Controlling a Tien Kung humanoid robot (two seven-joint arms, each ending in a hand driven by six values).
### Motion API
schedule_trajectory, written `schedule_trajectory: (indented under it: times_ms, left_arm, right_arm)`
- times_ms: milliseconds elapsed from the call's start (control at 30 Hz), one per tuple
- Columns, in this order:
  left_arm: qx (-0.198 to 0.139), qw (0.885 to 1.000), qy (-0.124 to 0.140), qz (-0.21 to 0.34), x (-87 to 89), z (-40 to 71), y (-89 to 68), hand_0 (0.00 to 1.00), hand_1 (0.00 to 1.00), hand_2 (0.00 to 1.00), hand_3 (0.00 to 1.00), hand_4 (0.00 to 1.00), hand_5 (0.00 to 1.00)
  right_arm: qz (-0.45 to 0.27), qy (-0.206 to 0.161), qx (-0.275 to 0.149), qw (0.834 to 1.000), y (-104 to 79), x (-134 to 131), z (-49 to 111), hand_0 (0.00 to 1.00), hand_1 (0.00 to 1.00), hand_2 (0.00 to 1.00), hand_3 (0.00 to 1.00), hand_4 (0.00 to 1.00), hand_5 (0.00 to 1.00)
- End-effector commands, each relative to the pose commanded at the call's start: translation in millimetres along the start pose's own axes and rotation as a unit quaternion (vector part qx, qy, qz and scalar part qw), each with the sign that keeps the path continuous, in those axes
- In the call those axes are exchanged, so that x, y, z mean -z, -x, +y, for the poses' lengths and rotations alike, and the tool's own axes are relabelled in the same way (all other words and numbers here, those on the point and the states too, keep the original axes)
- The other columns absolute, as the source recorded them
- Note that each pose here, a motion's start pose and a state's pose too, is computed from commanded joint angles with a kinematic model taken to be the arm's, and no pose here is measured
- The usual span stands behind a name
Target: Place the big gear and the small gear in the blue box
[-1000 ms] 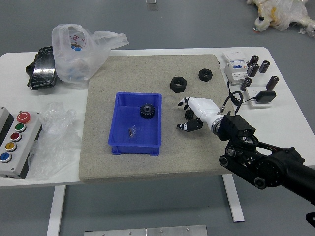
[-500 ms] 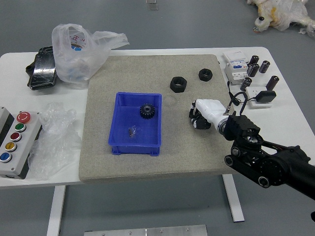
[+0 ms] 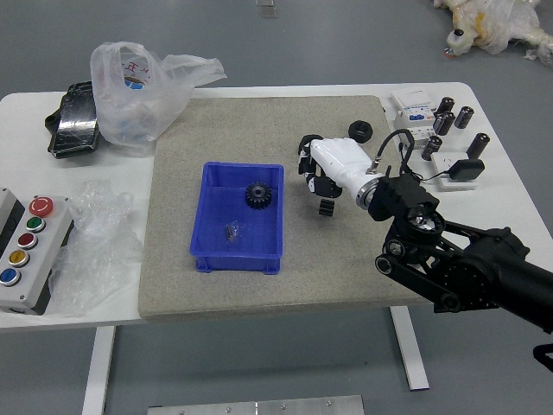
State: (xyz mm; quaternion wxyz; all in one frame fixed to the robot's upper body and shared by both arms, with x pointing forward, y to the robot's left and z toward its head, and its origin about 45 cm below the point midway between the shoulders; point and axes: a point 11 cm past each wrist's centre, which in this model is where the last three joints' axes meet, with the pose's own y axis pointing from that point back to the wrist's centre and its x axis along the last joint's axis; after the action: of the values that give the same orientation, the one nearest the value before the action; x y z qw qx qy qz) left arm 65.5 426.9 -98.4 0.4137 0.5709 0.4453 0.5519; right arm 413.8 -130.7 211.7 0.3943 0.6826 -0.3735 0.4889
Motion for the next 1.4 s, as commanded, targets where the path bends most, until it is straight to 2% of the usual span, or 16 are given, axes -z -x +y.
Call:
schedule_trajectory:
  times_ms: [100,200,233,333,400,433,600,633,800,833,1000,1033,1400]
  left_arm:
    - [0.000,1.000,0.000,-0.001,-0.2,0.1,-0.5,0.707,0.551,0.543,0.722,0.719,0.443]
    - [-0.001,1.000,0.000,-0.002,-0.6,0.3,-0.8,0.707,0.551,0.543,0.722,0.719,0.443]
    - [-0.001,1.000,0.000,-0.002,-0.7,0.3,-0.8,0.707,0.552,0.543,0.724,0.723,0.448]
    - [-0.001,1.000,-0.001,-0.002,-0.2,0.2,-0.7,0.707,0.552,0.543,0.724,0.723,0.448]
    - [0.000,1.000,-0.002,-0.002,1.1,0.0,-0.4,0.707,0.552,0.543,0.724,0.723,0.448]
    - [0.000,1.000,-0.003,-0.002,1.5,-0.1,-0.4,0.707,0.552,0.544,0.726,0.726,0.456]
    - [0.000,1.000,-0.005,-0.002,3.4,-0.5,-0.1,0.707,0.552,0.544,0.726,0.726,0.456]
    - [0.001,1.000,-0.005,-0.002,3.5,-0.6,0.2,0.707,0.552,0.544,0.726,0.727,0.457]
    - [0.001,1.000,-0.005,-0.001,4.6,-0.9,0.6,0.707,0.552,0.544,0.726,0.727,0.457]
    - [0.001,1.000,-0.005,0.000,4.8,-1.0,0.5,0.707,0.552,0.544,0.726,0.728,0.458]
    - [0.001,1.000,-0.010,0.001,6.0,-0.9,0.0,0.707,0.552,0.544,0.726,0.728,0.458]
    - [0.001,1.000,-0.011,0.001,6.2,-0.8,0.0,0.707,0.552,0.544,0.726,0.729,0.458]
    - [-0.004,1.000,-0.018,0.007,4.1,0.7,-4.1,0.707,0.552,0.543,0.726,0.728,0.458]
  right_arm:
    - [0.010,-0.040,-0.002,0.999,-3.0,32,-5.2,0.412,0.432,0.357,0.415,0.002,0.002]
    - [0.016,-0.057,-0.004,0.998,-4.7,49,-8.4,0.412,0.432,0.357,0.415,0.002,0.002]
    - [0.016,-0.056,-0.003,0.998,-5.2,49,-9.0,0.479,0.614,0.629,0.614,0.129,0.130]
    - [0.009,-0.021,-0.001,1.000,-9.5,30,-9.8,0.479,0.614,0.629,0.614,0.129,0.130]
    - [0.003,0.013,0.003,1.000,-11.4,7,-5.8,0.479,0.614,0.629,0.614,0.129,0.130]
    - [0.001,0.027,0.004,1.000,-12.5,-2,-3.5,0.512,0.720,0.837,0.904,0.668,0.169]
    - [-0.014,0.108,0.014,0.994,-15.3,-50,19.5,0.512,0.720,0.837,0.904,0.668,0.169]
    - [-0.019,0.121,0.015,0.992,-15.7,-57,24.6,0.494,0.719,0.848,0.922,0.749,0.169]
    - [-0.042,0.168,0.026,0.984,-12.8,-80,49.3,0.494,0.719,0.848,0.922,0.749,0.169]
    - [-0.046,0.173,0.028,0.983,-10.6,-82,52.8,0.484,0.702,0.849,0.915,0.811,0.227]
    - [-0.056,0.183,0.052,0.980,9.4,-85,60.2,0.484,0.702,0.849,0.915,0.811,0.227]
    - [-0.057,0.183,0.058,0.980,13.8,-84,60.5,0.473,0.691,0.823,0.874,0.823,0.238]
    - [-0.059,0.168,0.097,0.979,42.9,-67,53.0,0.467,0.682,0.801,0.848,0.821,0.234]
